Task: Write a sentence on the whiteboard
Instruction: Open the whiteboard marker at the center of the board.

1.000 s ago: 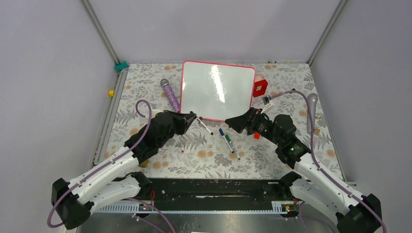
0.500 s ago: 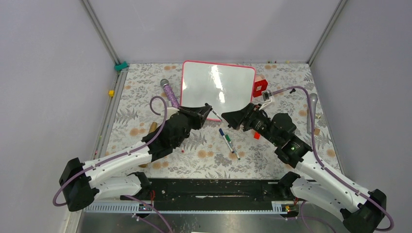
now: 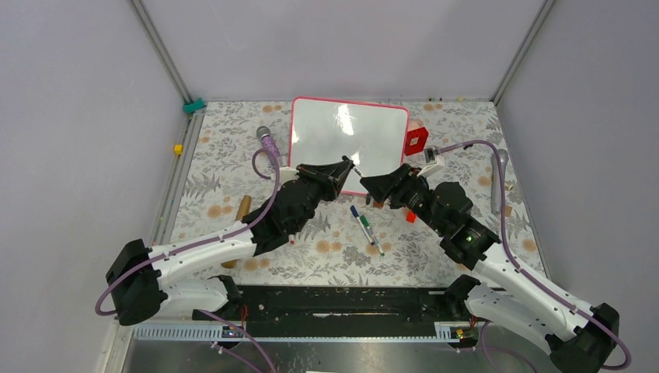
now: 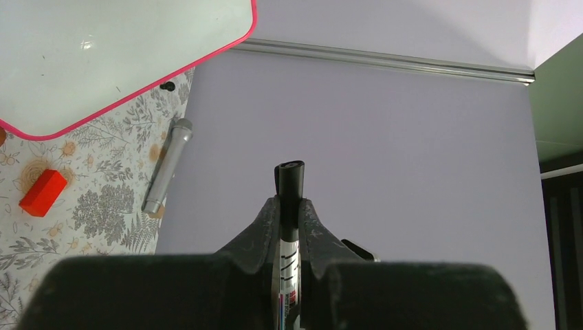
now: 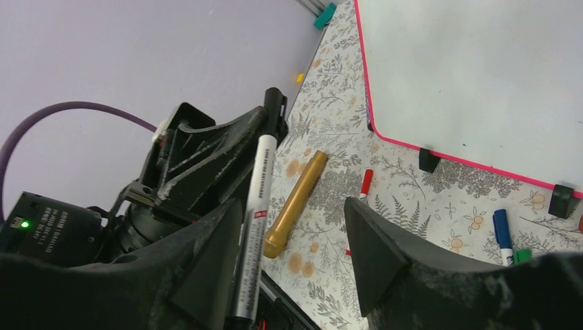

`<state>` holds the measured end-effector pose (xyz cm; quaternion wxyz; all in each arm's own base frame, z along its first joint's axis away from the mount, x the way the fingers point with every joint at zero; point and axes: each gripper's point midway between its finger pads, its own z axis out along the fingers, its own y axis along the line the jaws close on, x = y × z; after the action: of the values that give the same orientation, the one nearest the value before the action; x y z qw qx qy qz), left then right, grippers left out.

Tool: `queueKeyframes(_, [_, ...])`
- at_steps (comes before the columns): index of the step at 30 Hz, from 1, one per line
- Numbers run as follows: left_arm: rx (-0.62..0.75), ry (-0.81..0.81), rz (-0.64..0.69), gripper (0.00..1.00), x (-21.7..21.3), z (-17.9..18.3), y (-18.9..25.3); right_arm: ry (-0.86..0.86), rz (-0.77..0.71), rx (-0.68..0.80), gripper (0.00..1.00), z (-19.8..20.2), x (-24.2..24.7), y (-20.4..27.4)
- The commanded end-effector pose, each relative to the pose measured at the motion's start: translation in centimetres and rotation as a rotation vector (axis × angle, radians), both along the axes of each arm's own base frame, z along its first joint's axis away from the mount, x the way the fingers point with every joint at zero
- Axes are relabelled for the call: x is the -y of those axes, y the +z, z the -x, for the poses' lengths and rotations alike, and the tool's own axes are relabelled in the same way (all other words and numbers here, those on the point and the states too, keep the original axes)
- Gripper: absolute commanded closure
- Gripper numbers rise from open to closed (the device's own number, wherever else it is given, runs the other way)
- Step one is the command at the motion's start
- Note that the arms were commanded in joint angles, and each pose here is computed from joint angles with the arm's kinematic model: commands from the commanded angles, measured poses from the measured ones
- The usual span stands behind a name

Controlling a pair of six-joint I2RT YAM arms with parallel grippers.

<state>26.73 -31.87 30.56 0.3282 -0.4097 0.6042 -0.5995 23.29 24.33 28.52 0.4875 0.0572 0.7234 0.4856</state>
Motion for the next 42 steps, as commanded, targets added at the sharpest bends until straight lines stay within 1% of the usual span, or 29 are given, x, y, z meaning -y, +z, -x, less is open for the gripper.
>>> queueKeyframes(1, [0.052,-0.025,0.135,1.00,1.1,0.0,4.0,-0.037,-0.049,0.049,0.39,-0.3,0.3,2.5])
queueKeyframes(4, [0.059,-0.030,0.129,1.00,1.3,0.1,4.1,-0.045,-0.049,0.045,0.45,-0.4,0.4,2.4])
queueKeyframes(7, [0.066,-0.028,0.124,1.00,1.3,0.2,4.2,-0.054,-0.052,0.043,0.46,-0.5,0.5,2.4])
queueKeyframes(9, [0.073,-0.029,0.112,1.00,1.3,0.3,4.3,-0.059,-0.054,0.041,0.48,-0.5,0.6,2.3])
queueKeyframes(11, [0.076,-0.027,0.103,1.00,1.3,0.4,4.3,-0.057,-0.058,0.036,0.54,-0.6,0.5,2.2])
queueKeyframes(17, [0.065,-0.035,0.107,1.00,1.5,0.6,4.1,-0.066,-0.069,0.045,0.56,-0.7,0.6,2.4])
queueKeyframes(19, [0.059,-0.035,0.104,1.00,1.6,0.7,3.9,-0.069,-0.066,0.053,0.62,-0.7,0.6,2.5])
queueKeyframes(21, [0.053,-0.035,0.108,1.00,1.6,0.7,3.8,-0.069,-0.065,0.055,0.65,-0.7,0.7,2.6])
queueKeyframes(22, [0.052,-0.035,0.111,1.00,1.5,0.7,3.8,-0.070,-0.064,0.056,0.68,-0.8,0.7,2.7])
queueKeyframes(23, [0.053,-0.034,0.114,1.00,1.5,0.7,3.9,-0.070,-0.065,0.056,0.71,-0.7,0.7,2.7])
queueKeyframes(25, [0.054,-0.032,0.113,1.00,1.4,0.7,3.8,-0.068,-0.066,0.055,0.87,-0.7,0.7,2.6])
queueKeyframes(26, [0.055,-0.030,0.112,1.00,1.4,0.7,3.8,-0.067,-0.063,0.052,0.91,-0.7,0.7,2.5])
queueKeyframes(27, [0.055,-0.029,0.112,1.00,1.3,0.7,3.8,-0.068,-0.065,0.052,0.95,-0.6,0.7,2.5])
queueKeyframes(29, [0.055,-0.022,0.111,1.00,1.2,0.7,3.7,-0.073,-0.067,0.052,0.99,-0.6,0.9,2.4])
queueKeyframes(30, [0.053,-0.018,0.111,1.00,1.1,0.6,3.6,-0.076,-0.068,0.051,1.00,-0.6,0.9,2.4])
queueKeyframes(35, [0.055,0.005,0.108,1.00,0.2,0.7,3.8,-0.075,-0.062,0.051,1.00,-0.3,1.2,2.2])
queueKeyframes(39, [0.053,0.068,0.051,1.00,-1.5,0.4,3.8,-0.065,-0.054,0.050,1.00,0.2,1.4,2.0])
queueKeyframes(42, [0.024,0.117,-0.001,1.00,-3.2,-0.3,3.1,-0.045,-0.045,0.045,1.00,0.7,1.4,1.6])
